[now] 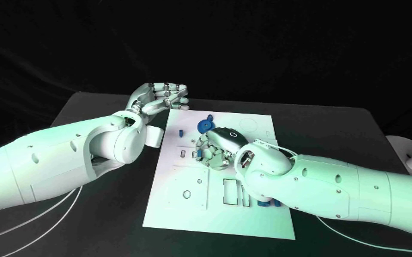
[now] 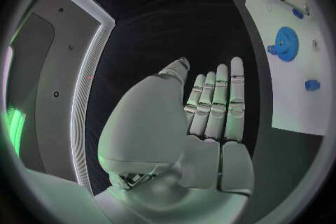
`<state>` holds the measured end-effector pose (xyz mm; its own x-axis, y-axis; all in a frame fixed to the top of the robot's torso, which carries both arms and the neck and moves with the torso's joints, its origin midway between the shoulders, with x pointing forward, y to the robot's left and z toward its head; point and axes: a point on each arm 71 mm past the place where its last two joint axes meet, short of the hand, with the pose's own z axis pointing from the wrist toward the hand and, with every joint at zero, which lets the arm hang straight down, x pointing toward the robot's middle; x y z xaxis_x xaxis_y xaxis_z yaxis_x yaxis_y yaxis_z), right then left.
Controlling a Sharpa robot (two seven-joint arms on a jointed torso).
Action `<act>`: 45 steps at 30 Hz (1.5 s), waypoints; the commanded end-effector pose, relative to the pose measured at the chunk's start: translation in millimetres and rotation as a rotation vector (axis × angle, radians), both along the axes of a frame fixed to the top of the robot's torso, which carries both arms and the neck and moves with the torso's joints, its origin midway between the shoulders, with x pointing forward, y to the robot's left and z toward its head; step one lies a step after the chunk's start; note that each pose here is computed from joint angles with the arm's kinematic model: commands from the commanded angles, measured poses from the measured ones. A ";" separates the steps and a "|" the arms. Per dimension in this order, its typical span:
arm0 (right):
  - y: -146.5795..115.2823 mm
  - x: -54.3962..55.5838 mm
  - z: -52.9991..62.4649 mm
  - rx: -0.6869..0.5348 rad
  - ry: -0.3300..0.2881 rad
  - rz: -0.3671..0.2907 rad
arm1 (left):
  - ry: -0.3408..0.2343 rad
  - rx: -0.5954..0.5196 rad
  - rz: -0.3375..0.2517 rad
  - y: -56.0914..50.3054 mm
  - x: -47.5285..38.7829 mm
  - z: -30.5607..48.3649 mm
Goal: Assemble the parts on the task board
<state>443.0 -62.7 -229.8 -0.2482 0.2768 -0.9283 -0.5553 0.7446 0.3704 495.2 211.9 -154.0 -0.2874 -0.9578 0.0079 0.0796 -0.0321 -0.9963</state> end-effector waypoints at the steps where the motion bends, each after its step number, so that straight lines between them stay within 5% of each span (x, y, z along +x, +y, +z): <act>1: -0.9 -1.1 -4.6 -0.036 0.012 0.003 | -0.003 -0.010 -0.017 -1.9 -0.5 1.3; 33: -1.5 -0.4 -1.9 -0.002 -0.014 0.005 | 0.001 -0.008 -0.014 0.3 -0.3 0.9; 42: -10.6 -9.2 16.7 0.184 -0.103 0.032 | 0.025 0.055 -0.031 2.3 1.4 -2.7; 45: -21.7 -10.6 28.2 0.284 -0.085 0.058 | 0.047 0.118 -0.058 3.2 2.0 -6.1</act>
<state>434.7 -84.1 -212.4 -0.1964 0.4002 -0.8951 -0.5904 0.6806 0.4338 498.1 219.1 -157.5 -0.2869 -0.9575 -0.0310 0.0557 0.0157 -0.9983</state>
